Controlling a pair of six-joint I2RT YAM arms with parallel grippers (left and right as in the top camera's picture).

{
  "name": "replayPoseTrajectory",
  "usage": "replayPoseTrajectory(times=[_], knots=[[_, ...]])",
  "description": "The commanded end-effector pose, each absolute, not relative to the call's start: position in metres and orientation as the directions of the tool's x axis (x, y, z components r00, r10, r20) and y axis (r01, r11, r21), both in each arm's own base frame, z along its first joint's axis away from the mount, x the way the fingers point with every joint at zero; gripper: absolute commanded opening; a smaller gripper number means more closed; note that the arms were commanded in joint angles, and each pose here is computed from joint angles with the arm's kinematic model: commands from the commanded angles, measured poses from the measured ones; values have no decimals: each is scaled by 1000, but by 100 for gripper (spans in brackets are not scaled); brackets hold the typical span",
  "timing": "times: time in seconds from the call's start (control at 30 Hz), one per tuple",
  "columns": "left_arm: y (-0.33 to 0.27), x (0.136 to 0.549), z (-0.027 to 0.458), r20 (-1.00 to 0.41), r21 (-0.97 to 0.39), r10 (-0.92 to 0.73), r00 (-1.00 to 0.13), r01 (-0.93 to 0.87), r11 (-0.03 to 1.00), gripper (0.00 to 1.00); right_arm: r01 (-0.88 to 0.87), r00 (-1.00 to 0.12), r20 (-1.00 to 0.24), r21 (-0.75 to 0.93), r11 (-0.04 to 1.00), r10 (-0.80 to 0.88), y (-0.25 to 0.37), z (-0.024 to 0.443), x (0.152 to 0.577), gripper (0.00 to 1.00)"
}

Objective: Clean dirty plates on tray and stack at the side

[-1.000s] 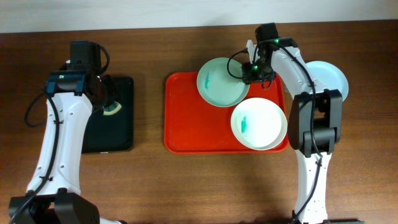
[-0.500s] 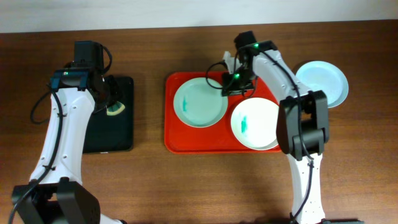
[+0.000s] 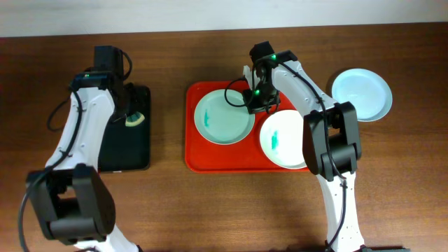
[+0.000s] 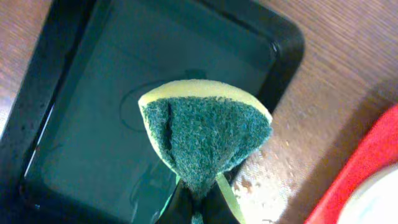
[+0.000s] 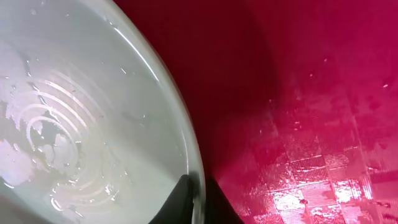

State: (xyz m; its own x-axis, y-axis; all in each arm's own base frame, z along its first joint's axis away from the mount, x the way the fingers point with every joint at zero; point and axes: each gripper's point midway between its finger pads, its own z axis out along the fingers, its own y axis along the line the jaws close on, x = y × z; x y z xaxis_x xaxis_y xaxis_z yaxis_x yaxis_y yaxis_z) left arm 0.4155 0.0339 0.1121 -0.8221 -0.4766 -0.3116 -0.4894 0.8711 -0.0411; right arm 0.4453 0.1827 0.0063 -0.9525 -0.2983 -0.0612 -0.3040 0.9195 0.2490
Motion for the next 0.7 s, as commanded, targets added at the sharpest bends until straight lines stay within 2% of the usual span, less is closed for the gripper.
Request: replayPoseTrajectory(times=[0.0, 0.17, 0.3, 0.37, 0.47, 0.57, 0.67], knots=[[63, 421, 80, -279, -11, -529, -802, -548, 837, 0, -300, -952, -11, 233, 925, -306, 178, -12, 438, 7], [87, 406, 8, -131, 67, -583, -802, -594, 802, 0, -301, -952, -13, 233, 925, -307, 179, -12, 438, 6], [88, 402, -16, -88, 89, -588, -804, -594, 800, 0, -301, -952, -13, 232, 925, -306, 178, -12, 439, 6], [89, 408, 2, -109, 75, -568, -816, -577, 813, 0, -302, -952, -14, 232, 925, -307, 179, -12, 439, 5], [85, 422, 58, -179, 8, -552, -815, -562, 827, 0, -302, -952, -16, 232, 924, -307, 179, -12, 439, 4], [22, 437, 131, -258, -271, -416, -872, -349, 897, 0, -319, -946, -21, 241, 917, -324, 189, -11, 436, 4], [-25, 431, 130, -235, -296, -332, -913, -258, 920, 0, -347, -935, -23, 254, 903, -353, 205, -11, 430, 4]])
